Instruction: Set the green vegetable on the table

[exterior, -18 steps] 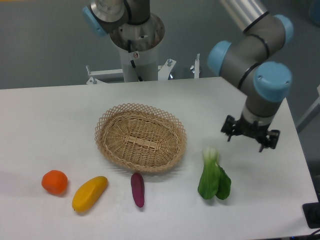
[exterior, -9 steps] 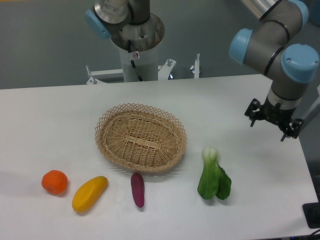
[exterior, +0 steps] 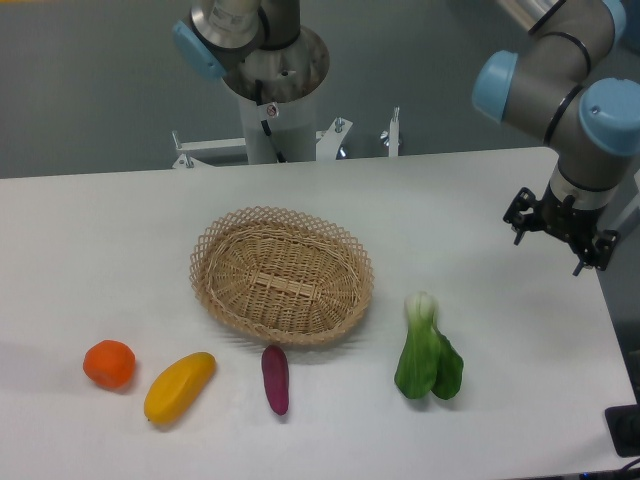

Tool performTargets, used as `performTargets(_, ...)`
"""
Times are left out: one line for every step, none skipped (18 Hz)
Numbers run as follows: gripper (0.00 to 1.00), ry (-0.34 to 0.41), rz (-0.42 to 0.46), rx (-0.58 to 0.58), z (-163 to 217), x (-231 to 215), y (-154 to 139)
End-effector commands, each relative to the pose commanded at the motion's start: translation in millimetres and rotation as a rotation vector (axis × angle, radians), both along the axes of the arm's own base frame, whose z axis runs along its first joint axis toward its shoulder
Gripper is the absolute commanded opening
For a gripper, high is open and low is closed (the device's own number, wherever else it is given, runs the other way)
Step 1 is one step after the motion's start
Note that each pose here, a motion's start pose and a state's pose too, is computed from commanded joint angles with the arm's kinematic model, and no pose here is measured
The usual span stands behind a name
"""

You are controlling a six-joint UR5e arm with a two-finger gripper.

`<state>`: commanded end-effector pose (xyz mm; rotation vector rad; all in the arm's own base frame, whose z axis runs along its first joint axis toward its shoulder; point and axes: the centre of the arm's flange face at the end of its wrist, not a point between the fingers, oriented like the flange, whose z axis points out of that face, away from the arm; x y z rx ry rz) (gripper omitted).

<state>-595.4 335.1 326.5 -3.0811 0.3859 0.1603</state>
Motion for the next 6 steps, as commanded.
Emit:
performTargets(1.00,0.000,0.002,0.000,0.0,0.0,0.0)
performTargets(1.00,0.000,0.002,-0.001,0.0,0.5,0.8)
performTargets(1.00,0.000,0.002,-0.001,0.0,0.5,0.8)
performTargets(1.00,0.002,0.000,-0.001,0.2,0.3,0.8)
performTargets(1.00,0.000,0.002,-0.001,0.0,0.5,0.8)
performTargets(1.00,0.000,0.002,0.000,0.0,0.5,0.9)
